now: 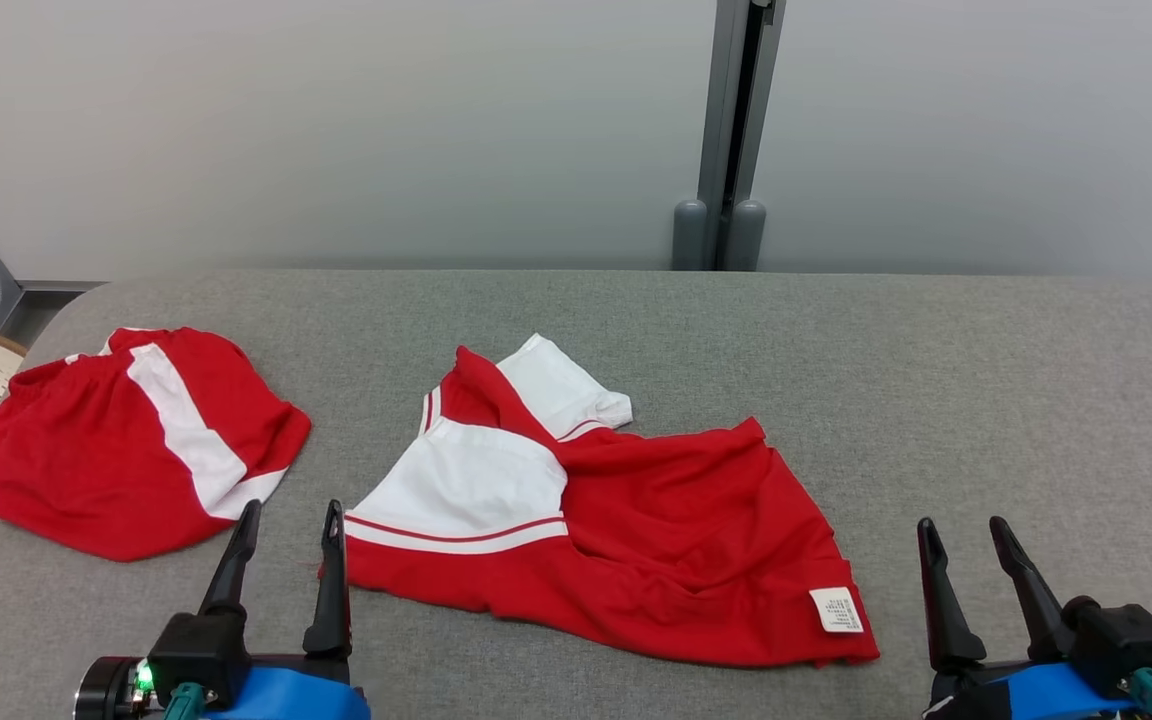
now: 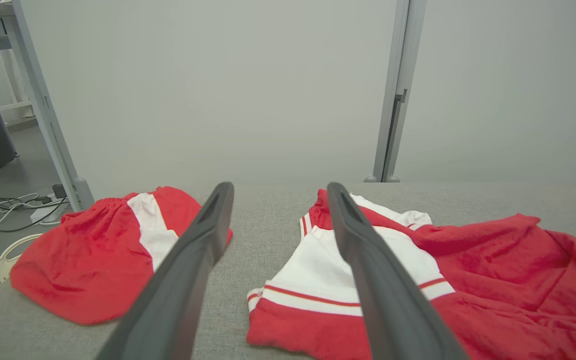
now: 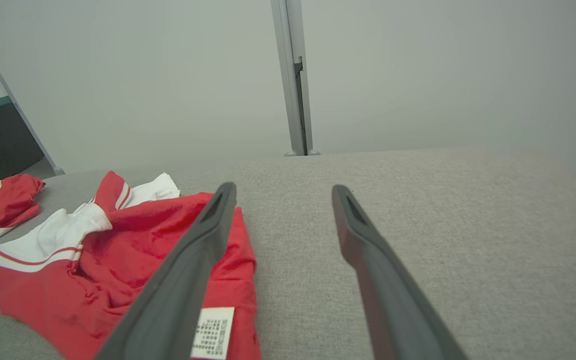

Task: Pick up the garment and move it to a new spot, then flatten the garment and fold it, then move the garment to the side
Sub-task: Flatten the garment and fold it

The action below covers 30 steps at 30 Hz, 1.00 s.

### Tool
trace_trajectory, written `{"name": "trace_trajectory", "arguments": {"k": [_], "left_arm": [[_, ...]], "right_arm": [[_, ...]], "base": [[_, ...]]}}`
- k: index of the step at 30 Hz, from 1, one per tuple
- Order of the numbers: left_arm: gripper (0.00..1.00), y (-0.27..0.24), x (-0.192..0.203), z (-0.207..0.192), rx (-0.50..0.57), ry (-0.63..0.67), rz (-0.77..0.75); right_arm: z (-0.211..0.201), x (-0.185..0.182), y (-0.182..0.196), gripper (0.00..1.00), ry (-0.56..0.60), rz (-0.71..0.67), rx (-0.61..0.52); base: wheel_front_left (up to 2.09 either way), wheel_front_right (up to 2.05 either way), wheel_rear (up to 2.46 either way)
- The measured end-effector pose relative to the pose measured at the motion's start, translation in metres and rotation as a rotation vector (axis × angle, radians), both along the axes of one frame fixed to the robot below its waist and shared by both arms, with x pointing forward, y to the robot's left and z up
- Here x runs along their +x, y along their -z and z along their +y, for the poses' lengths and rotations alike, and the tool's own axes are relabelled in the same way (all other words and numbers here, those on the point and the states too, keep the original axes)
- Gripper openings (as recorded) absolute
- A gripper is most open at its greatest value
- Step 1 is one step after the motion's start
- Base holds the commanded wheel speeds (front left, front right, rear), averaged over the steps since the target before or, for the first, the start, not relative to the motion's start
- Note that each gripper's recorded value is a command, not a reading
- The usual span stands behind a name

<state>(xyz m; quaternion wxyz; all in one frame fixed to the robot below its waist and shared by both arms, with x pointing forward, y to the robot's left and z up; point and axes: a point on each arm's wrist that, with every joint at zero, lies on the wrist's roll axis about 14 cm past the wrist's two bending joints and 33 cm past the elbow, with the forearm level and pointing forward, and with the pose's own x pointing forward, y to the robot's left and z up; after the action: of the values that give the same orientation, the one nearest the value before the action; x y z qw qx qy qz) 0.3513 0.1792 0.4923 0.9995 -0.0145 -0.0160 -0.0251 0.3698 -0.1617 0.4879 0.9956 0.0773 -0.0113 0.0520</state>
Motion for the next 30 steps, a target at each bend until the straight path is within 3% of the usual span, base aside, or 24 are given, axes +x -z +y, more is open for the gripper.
{"name": "trace_trajectory", "arguments": {"k": [16,25,30], "left_arm": [[1.0,-0.001,-0.005,0.007,0.007,-0.023,-0.006],[1.0,-0.001,-0.003,0.008,0.0,-0.028,-0.008],[1.0,0.0,-0.001,0.011,-0.011,-0.041,-0.004]], "right_arm": [[0.004,-0.005,0.02,1.0,-0.012,0.065,-0.002],[0.024,0.038,-0.002,1.0,-0.082,0.035,-0.058],[0.044,0.054,0.021,1.0,-0.15,0.132,-0.077]], "base": [[0.0,0.0,0.0],[0.0,0.0,0.0],[0.0,0.0,0.0]]}}
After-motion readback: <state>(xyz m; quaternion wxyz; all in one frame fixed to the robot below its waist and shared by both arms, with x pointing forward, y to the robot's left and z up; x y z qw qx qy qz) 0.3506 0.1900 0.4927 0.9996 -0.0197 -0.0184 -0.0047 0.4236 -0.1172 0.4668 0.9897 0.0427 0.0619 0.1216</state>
